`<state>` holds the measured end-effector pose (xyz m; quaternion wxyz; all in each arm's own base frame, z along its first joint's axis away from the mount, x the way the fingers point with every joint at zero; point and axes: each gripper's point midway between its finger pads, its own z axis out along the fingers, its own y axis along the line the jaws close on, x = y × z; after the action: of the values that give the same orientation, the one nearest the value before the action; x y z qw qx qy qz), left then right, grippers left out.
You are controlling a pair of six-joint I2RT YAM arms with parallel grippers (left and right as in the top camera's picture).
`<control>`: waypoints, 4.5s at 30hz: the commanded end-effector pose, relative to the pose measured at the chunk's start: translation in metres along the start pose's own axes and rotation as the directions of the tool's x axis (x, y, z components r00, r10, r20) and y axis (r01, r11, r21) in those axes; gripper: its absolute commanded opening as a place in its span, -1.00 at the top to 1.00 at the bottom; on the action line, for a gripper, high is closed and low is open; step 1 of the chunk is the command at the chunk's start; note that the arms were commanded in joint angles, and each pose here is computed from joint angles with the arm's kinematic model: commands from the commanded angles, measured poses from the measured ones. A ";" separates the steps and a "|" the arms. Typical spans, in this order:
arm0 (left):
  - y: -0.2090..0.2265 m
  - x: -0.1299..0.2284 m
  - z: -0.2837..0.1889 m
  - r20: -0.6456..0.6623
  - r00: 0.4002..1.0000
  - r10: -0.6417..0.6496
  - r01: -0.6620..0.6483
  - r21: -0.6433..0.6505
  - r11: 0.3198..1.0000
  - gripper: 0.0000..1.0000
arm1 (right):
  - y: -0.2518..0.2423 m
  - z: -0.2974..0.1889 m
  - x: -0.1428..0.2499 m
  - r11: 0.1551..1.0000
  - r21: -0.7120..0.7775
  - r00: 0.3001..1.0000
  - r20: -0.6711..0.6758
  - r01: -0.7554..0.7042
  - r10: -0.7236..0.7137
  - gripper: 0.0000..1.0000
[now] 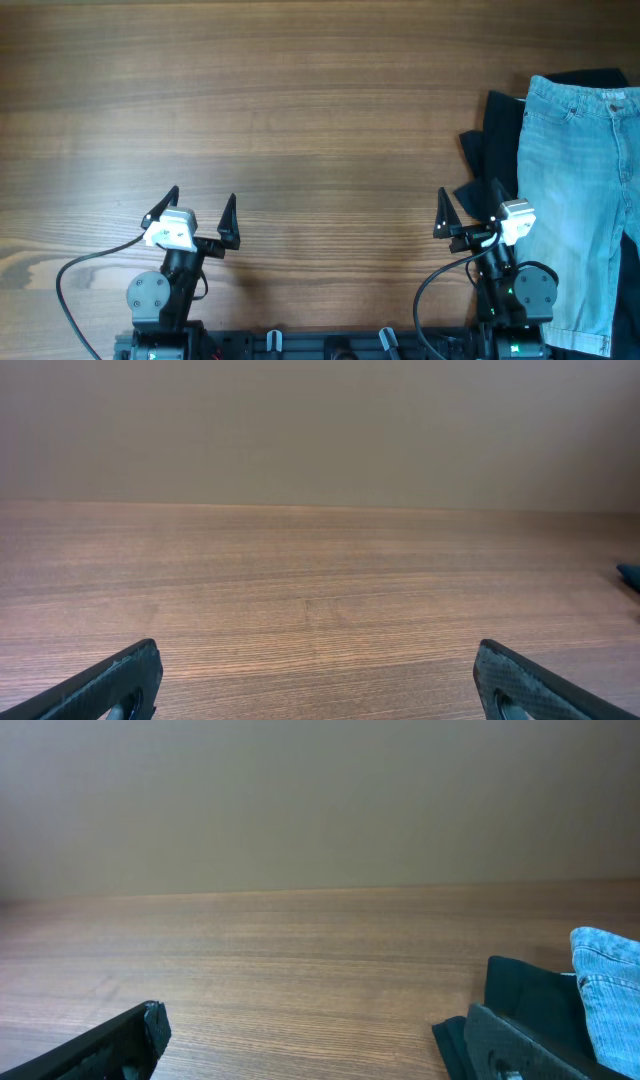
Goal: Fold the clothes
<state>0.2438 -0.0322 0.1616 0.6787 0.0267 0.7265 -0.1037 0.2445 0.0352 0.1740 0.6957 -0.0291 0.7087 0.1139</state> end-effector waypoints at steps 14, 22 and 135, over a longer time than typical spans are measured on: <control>-0.001 0.001 0.000 0.000 1.000 -0.005 0.005 0.006 1.000 -1.00 | -0.003 0.000 0.001 1.000 0.020 1.000 -0.001 -0.012 0.012 -1.00; -0.001 0.001 0.000 0.000 1.000 -0.005 0.005 0.006 1.000 -1.00 | -0.003 0.000 0.001 1.000 0.020 1.000 -0.001 -0.012 0.012 -0.99; 0.024 -0.285 -0.035 -0.120 0.965 -0.235 0.204 -0.224 0.953 -1.00 | 0.333 0.115 -0.024 0.909 -0.413 0.744 -0.623 -0.052 -0.241 -0.39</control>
<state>0.2372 0.0242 0.4444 0.6103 -0.1090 0.7782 -0.1006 0.2905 0.3833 0.2337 0.3404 -0.2458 0.8670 0.2684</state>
